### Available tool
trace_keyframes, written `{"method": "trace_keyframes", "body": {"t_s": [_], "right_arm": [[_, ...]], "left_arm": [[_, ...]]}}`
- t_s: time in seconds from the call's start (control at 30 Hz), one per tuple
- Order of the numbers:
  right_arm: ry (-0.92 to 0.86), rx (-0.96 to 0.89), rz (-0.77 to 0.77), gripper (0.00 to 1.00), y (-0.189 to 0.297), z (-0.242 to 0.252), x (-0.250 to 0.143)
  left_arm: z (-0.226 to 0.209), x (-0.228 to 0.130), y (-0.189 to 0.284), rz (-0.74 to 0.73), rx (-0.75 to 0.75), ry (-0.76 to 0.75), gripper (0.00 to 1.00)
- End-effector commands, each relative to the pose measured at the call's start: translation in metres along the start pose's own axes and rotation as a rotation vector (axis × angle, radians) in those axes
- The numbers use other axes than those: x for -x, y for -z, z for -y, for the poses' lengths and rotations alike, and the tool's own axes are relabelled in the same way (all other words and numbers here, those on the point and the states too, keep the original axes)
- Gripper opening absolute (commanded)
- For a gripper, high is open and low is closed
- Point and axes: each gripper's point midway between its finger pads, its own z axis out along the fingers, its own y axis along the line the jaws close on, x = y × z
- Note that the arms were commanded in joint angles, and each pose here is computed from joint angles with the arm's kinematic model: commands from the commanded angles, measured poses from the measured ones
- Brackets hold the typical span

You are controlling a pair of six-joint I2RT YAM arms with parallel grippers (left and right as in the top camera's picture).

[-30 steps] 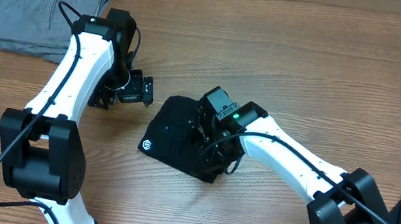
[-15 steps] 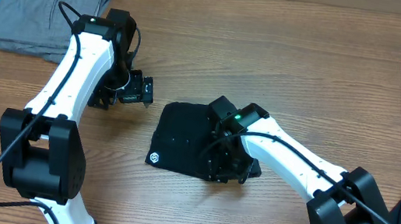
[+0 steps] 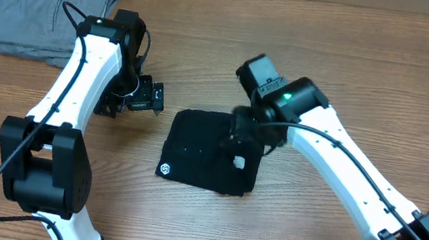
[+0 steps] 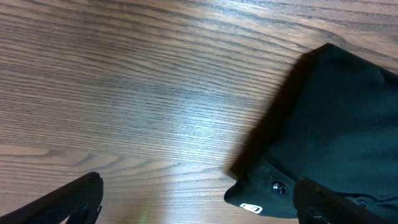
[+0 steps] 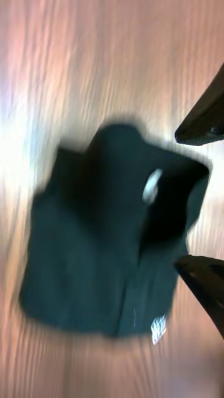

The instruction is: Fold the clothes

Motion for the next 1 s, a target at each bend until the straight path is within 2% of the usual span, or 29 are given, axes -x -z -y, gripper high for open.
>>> {"method": "trace_keyframes", "body": {"t_s": [0.0,0.33,0.47,0.57,0.8,0.97], "right_arm": [[0.112,0.201,-0.049,0.62,0.005,-0.033,-0.005],[0.052,0.178,-0.152,0.63,-0.050,-0.020,-0.004],[-0.004,0.137,-0.183,0.54,-0.077,0.006,0.000],[-0.051,0.067,-0.193,0.44,-0.094,0.037,0.004],[-0.110,0.050,-0.200,0.22,-0.127,0.076,0.012],[-0.240,-0.109,-0.177,0.07,-0.131,0.118,0.018]], "left_arm": [[0.000,0.000,0.002,0.007,0.001,0.015,1.00],[0.000,0.000,0.002,0.008,0.001,0.014,1.00],[0.000,-0.001,0.002,0.005,0.002,0.013,1.00],[0.000,0.000,0.002,0.007,0.002,0.013,1.00],[0.000,0.000,0.002,0.008,0.001,0.013,1.00],[0.000,0.000,0.002,0.008,0.001,0.013,1.00]]}}
